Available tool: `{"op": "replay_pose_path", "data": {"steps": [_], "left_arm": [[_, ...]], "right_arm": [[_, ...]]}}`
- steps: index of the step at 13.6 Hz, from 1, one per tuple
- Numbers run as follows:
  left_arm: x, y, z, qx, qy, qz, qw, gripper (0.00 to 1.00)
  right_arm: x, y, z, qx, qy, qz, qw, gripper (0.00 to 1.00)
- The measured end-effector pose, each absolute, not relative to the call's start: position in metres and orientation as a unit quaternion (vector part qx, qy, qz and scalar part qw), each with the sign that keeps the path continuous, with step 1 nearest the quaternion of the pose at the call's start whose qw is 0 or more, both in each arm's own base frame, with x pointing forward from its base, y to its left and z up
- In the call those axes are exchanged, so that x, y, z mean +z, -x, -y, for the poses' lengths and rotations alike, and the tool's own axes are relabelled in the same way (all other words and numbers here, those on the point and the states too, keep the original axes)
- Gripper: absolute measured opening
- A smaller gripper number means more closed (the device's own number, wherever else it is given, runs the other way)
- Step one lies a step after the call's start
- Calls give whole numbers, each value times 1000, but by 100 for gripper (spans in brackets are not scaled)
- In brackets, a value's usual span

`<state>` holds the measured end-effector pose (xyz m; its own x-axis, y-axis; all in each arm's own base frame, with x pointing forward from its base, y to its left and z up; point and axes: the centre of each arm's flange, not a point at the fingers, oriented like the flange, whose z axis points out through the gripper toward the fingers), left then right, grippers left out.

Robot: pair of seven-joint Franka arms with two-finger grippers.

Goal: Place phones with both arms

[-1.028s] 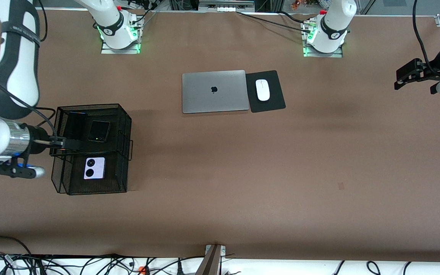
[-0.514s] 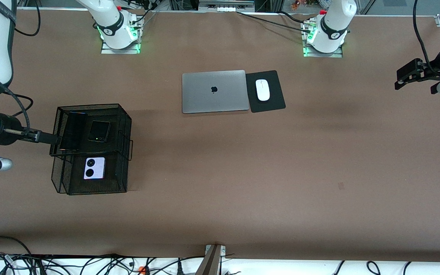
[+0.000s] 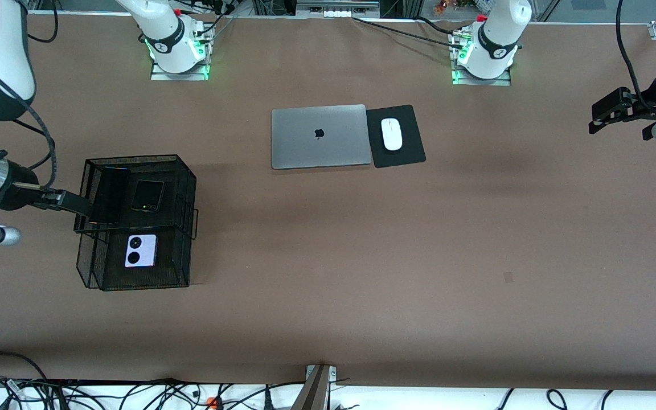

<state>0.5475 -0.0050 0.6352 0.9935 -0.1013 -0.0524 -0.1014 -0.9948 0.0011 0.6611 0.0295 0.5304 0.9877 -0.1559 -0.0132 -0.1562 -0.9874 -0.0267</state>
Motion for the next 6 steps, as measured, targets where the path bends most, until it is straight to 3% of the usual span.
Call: {"op": "replay_pose_path", "data": {"steps": [6], "left_arm": [[635, -547, 5, 27, 998, -51, 1, 100]], "right_arm": [[526, -649, -34, 11, 997, -75, 9, 100]]}}
